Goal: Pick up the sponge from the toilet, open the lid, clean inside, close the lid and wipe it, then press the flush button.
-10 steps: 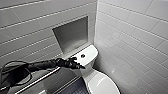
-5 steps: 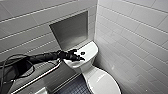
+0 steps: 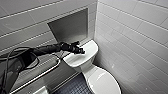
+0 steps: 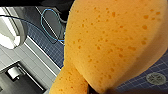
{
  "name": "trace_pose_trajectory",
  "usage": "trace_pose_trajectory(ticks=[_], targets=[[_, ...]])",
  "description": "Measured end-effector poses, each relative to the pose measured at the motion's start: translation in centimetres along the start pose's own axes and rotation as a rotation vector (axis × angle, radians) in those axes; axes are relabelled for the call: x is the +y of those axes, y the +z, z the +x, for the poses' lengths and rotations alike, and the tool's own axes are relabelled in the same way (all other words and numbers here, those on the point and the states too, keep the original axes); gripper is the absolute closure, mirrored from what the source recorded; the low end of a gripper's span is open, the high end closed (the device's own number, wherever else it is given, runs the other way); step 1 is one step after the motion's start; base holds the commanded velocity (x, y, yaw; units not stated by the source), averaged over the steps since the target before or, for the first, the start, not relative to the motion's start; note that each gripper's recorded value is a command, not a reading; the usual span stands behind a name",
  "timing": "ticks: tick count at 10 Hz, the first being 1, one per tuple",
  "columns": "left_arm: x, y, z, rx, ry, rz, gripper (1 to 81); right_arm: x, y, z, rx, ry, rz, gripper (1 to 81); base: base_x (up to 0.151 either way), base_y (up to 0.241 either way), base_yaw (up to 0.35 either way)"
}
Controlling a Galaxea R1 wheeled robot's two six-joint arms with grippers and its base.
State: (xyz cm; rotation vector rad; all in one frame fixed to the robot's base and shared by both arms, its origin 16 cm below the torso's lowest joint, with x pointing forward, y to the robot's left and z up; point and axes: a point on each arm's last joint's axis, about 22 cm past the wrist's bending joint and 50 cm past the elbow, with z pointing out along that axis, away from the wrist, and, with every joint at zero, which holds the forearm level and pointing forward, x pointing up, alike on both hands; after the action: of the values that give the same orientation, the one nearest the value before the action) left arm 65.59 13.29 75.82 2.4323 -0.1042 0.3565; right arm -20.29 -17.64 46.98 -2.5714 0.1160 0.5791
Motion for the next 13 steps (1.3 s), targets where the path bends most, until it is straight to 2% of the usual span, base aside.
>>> trace_pose_trajectory(ticks=[4,9,13], targets=[[-1.5,1.1,1.1,0.009,-0.034,0.046,81.1,0.0,0.0,0.0,0.001,0.000,-0.001,81.1,0.000,0.000,0.000],[-1.8,3.7,3.4,0.032,0.004,0.120,81.1,-0.2,0.1,-0.1,0.000,0.002,0.002,81.1,0.000,0.000,0.000],[-3.7,5.3,4.2,0.025,0.013,0.189,81.1,-0.7,0.4,-1.0,-0.016,0.012,0.009,81.1,0.000,0.000,0.000]])
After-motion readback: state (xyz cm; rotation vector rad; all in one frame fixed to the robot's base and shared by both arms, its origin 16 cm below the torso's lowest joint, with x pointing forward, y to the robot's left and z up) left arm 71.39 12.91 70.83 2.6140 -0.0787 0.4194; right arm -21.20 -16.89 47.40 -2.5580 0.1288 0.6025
